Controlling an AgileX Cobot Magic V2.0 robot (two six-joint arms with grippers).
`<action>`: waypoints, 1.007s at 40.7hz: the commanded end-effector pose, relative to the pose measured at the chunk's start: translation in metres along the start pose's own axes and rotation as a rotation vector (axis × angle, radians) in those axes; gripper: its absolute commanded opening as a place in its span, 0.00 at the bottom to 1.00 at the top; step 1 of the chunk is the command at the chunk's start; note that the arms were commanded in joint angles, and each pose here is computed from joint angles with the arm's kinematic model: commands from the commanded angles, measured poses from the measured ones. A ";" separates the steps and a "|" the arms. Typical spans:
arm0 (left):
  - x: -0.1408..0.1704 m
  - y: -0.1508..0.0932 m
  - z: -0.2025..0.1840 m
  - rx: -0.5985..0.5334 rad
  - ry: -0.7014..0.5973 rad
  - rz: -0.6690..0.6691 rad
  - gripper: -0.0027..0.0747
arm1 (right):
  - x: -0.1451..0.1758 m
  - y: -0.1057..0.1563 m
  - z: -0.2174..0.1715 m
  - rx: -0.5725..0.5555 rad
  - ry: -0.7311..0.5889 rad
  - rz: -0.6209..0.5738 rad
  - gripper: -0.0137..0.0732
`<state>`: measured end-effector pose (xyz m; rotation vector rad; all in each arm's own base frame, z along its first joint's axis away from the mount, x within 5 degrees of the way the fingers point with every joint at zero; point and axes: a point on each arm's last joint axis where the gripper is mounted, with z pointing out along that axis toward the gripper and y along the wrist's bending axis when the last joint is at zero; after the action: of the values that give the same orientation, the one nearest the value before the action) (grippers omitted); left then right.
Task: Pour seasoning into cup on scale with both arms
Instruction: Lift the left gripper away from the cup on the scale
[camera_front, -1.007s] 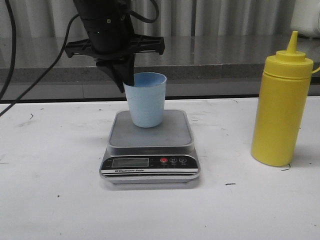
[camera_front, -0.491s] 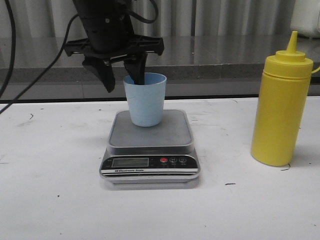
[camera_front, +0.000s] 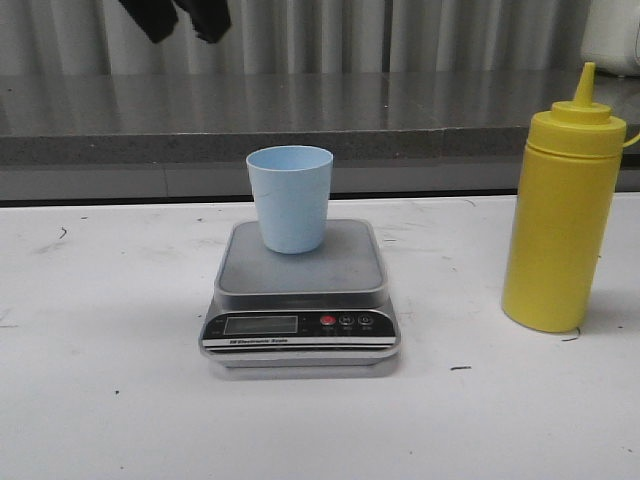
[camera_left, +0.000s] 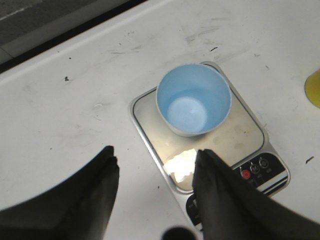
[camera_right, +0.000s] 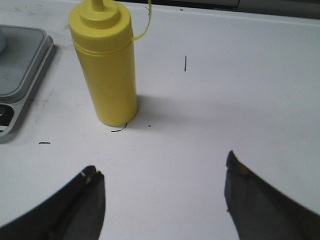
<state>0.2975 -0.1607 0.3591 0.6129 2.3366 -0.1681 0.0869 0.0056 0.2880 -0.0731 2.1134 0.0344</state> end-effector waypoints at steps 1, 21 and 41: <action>0.004 0.002 -0.043 -0.023 -0.172 0.040 0.43 | -0.014 -0.001 -0.003 0.011 -0.082 -0.017 0.76; 0.112 0.000 -0.115 0.021 -0.272 -0.006 0.41 | -0.014 -0.001 -0.003 0.011 -0.082 -0.017 0.76; 0.161 -0.003 -0.130 0.049 -0.320 -0.039 0.41 | -0.014 -0.001 -0.003 0.011 -0.082 -0.017 0.76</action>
<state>0.1132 -0.0622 0.3339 0.5595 2.1363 -0.2712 0.0869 0.0056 0.2880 -0.0731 2.1134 0.0344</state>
